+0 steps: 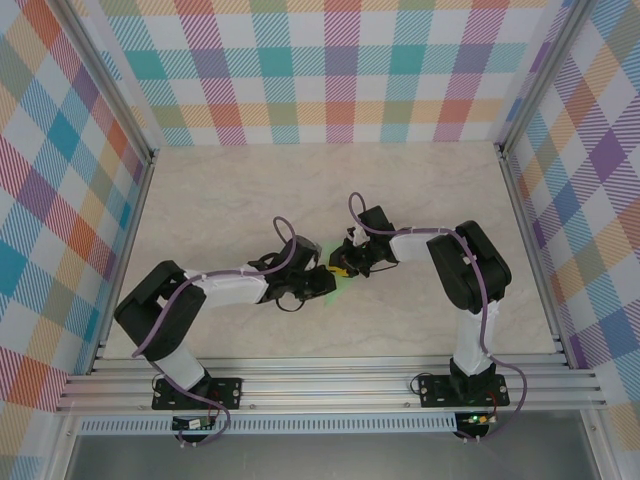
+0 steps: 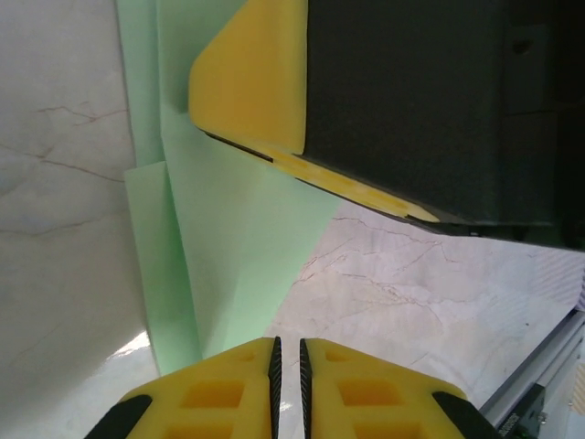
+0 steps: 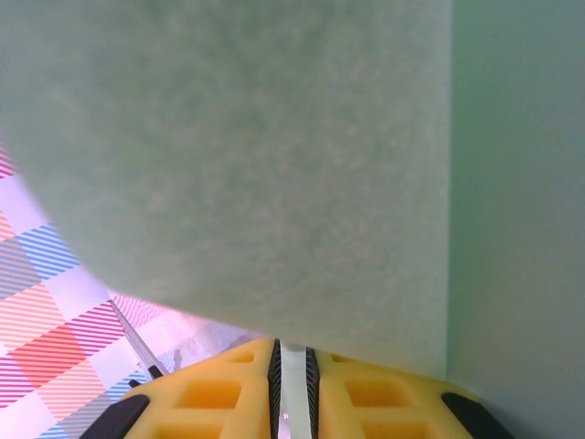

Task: Fold a paper plane with a square sheet of paper (pick it up from the middle)
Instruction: Fourth fold the wing at the center of the table.

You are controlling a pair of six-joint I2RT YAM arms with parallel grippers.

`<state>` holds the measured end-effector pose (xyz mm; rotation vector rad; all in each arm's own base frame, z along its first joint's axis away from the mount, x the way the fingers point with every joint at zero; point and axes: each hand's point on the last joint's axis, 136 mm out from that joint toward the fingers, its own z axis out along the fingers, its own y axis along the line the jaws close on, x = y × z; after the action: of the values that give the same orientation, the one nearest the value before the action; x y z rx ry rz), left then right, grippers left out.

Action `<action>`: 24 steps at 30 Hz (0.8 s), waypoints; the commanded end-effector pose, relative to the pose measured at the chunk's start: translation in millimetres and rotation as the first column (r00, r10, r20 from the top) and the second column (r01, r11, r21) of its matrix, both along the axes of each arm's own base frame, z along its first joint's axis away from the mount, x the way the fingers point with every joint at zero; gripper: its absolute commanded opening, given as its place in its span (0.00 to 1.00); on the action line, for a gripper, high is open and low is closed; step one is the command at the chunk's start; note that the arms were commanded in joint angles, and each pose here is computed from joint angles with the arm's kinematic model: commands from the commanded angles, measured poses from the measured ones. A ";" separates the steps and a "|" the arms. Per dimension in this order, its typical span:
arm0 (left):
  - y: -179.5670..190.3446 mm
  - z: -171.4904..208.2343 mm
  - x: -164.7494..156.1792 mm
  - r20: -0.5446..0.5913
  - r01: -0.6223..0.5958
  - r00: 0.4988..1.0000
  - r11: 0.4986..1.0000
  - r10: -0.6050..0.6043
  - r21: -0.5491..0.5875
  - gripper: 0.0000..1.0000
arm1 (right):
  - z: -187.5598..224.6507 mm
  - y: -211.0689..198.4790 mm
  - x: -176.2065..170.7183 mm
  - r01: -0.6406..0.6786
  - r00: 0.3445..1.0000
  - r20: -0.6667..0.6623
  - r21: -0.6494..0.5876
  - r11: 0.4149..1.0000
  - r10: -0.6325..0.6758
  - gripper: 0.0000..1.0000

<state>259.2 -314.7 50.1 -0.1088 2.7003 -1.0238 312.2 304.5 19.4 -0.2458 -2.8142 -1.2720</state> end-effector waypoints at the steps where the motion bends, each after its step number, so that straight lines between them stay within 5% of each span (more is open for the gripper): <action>1: -8.0 -2.1 3.8 -0.010 -0.007 1.000 0.998 0.007 -0.063 0.16 | -54.3 -28.4 -28.9 0.005 0.990 -0.138 -0.183 0.983 -0.031 0.18; 15: 32.4 -59.6 -26.7 -0.118 -0.049 0.991 0.995 0.059 0.090 0.15 | -57.4 -30.0 -31.8 -0.004 0.989 -0.148 -0.192 0.981 -0.025 0.18; 24: 24.7 -60.2 -51.7 -0.179 0.049 0.983 0.998 -0.043 0.030 0.14 | -60.2 -31.4 -33.0 -0.005 0.987 -0.159 -0.203 0.979 -0.028 0.18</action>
<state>248.5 -310.5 20.9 -0.1441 2.6859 -1.1041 311.6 304.3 18.8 -0.2282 -2.8166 -1.2579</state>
